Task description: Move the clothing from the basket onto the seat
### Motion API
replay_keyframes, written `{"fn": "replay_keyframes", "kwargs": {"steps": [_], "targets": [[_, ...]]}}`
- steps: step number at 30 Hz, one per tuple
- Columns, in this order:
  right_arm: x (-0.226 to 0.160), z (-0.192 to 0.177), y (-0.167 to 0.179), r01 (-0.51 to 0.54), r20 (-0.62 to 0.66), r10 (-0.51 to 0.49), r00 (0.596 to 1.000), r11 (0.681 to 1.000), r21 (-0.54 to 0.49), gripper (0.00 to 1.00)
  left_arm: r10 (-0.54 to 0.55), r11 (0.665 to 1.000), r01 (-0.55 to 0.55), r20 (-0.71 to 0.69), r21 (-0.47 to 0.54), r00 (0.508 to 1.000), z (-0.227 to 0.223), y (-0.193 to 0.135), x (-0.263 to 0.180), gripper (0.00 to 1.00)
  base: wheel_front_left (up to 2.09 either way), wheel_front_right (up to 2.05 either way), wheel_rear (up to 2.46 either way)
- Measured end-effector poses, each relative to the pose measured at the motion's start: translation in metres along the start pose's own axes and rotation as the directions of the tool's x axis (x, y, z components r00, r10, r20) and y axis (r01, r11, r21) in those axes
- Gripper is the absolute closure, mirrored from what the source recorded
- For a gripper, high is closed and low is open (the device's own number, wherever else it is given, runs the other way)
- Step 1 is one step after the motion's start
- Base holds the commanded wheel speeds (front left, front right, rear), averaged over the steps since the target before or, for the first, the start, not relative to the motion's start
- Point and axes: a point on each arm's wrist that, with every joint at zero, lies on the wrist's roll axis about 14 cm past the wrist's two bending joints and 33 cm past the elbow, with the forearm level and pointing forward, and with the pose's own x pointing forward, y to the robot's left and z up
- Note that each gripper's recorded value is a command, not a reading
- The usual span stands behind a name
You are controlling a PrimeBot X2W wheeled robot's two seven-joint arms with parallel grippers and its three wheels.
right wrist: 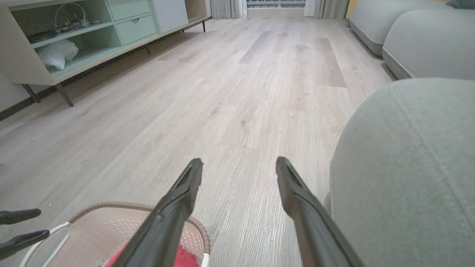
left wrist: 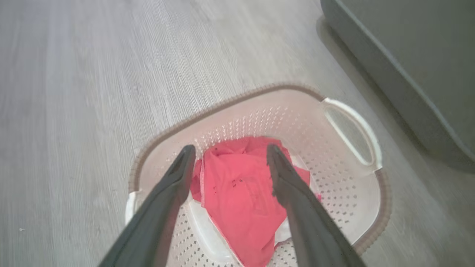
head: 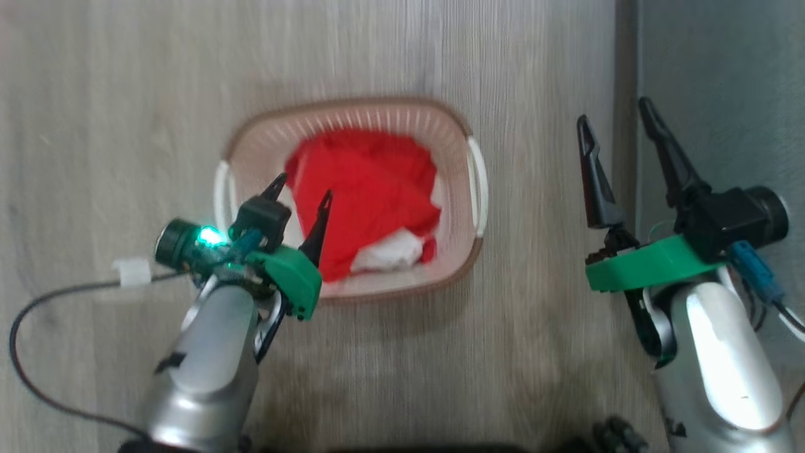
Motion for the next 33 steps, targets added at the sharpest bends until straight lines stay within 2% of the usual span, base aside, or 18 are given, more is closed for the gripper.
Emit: {"fn": "replay_keyframes", "kwargs": {"steps": [5, 11, 18, 23, 31, 33], "targets": [[0.007, -0.045, -0.010, 0.020, -0.084, -0.018, 0.996, 1.000, 0.014, 0.00, -0.116, 0.992, 0.122, -0.159, 0.026, 0.980, -0.059, -0.018, 0.028, 0.00, 0.00, 0.00, 0.00], [0.009, -0.084, -0.018, 0.033, -0.150, -0.029, 0.988, 0.999, 0.021, 0.00, -0.207, 0.972, 0.229, -0.276, 0.049, 0.939, -0.108, -0.031, 0.054, 0.00, 0.00, 0.00, 0.00], [0.007, -0.109, -0.027, 0.047, -0.190, -0.042, 0.981, 0.999, 0.019, 0.00, -0.287, 0.940, 0.336, -0.389, 0.063, 0.875, -0.156, -0.044, 0.073, 0.00, 0.00, 0.00, 0.00], [0.000, -0.127, -0.031, 0.068, -0.233, -0.055, 0.971, 0.997, 0.048, 0.00, -0.265, 0.927, 0.360, -0.494, 0.107, 0.828, -0.192, -0.037, 0.077, 0.00, 0.00, 0.00, 0.00], [-0.008, -0.132, -0.028, 0.064, -0.256, -0.046, 0.966, 0.996, 0.060, 0.00, -0.226, 0.921, 0.354, -0.514, 0.165, 0.828, -0.202, -0.034, 0.091, 0.00, 0.00, 0.00, 0.00], [-0.010, -0.134, -0.030, 0.071, -0.265, -0.054, 0.963, 0.996, 0.057, 0.00, -0.227, 0.910, 0.370, -0.524, 0.186, 0.821, -0.206, -0.034, 0.094, 0.00, 0.00, 0.00, 0.00]]}}
